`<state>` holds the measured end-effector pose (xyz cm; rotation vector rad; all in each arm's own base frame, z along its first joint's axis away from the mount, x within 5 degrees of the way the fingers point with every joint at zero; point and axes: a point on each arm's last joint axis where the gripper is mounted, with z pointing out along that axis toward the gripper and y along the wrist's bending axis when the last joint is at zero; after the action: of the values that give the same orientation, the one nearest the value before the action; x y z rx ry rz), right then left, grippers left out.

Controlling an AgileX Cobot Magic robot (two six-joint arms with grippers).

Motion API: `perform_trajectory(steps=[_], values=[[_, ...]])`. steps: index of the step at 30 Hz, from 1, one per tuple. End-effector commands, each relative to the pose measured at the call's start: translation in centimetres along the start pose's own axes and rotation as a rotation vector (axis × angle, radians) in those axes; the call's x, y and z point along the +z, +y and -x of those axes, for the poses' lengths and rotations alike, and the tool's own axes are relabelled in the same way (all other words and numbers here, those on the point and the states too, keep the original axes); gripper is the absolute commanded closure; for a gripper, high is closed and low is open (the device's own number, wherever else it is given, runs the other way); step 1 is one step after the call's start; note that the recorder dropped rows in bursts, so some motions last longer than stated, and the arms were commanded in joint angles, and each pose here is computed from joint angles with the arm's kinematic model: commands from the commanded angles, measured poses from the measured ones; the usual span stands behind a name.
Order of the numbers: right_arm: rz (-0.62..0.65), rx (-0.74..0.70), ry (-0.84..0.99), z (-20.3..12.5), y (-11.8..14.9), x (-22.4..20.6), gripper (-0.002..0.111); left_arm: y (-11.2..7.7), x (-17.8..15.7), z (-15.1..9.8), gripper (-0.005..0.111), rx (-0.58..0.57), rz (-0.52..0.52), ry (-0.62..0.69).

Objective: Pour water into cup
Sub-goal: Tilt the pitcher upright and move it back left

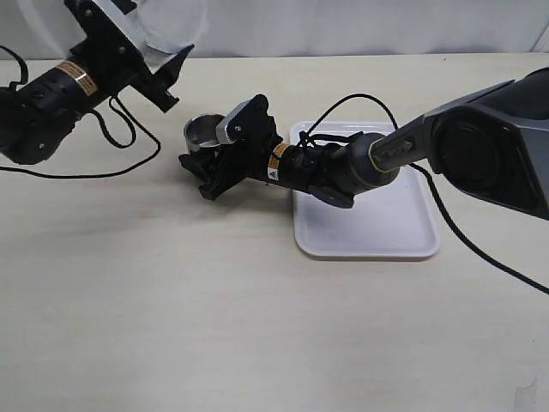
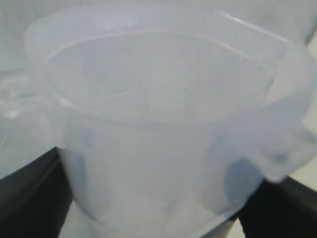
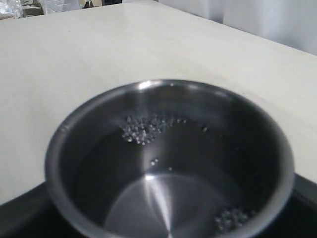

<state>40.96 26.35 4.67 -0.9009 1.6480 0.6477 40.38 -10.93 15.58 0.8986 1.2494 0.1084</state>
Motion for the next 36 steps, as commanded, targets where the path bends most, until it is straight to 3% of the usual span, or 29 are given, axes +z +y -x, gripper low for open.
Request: perform_trajectory(steps=[1, 3, 8, 11, 15, 20, 30, 33, 36], values=[[0.002, -0.01, -0.011, 0.4, 0.0, 0.0, 0.077, 1.9, -0.4, -1.4, 0.107, -0.466, 0.235, 0.111], [0.002, -0.01, -0.011, 0.4, 0.0, 0.0, 0.077, 2.4, -0.5, -2.0, 0.107, -0.583, 0.252, 0.146], [0.002, -0.01, -0.011, 0.4, 0.0, 0.0, 0.077, 5.7, 0.2, -4.7, 0.107, -0.628, 0.25, 0.412], [0.002, -0.01, -0.011, 0.4, 0.0, 0.0, 0.077, 7.1, 0.3, -6.3, 0.107, -0.657, 0.279, 0.469], [0.002, -0.01, -0.011, 0.4, 0.0, 0.0, 0.077, 6.8, -0.2, -8.8, 0.107, -0.764, 0.32, 0.474], [0.002, -0.01, -0.011, 0.4, 0.0, 0.0, 0.077, 5.1, -0.3, -10.9, 0.107, -0.738, 0.254, 0.482], [0.002, -0.01, -0.011, 0.4, 0.0, 0.0, 0.077, 5.3, 0.0, -10.6, 0.106, -0.722, 0.266, 0.405], [0.002, -0.01, -0.011, 0.4, 0.0, 0.0, 0.077, 5.3, 0.0, -10.6, 0.094, -0.722, 0.266, 0.405], [0.002, -0.01, -0.011, 0.4, 0.0, 0.0, 0.077, 5.3, 0.0, -10.6, 0.065, -0.722, 0.266, 0.405]])
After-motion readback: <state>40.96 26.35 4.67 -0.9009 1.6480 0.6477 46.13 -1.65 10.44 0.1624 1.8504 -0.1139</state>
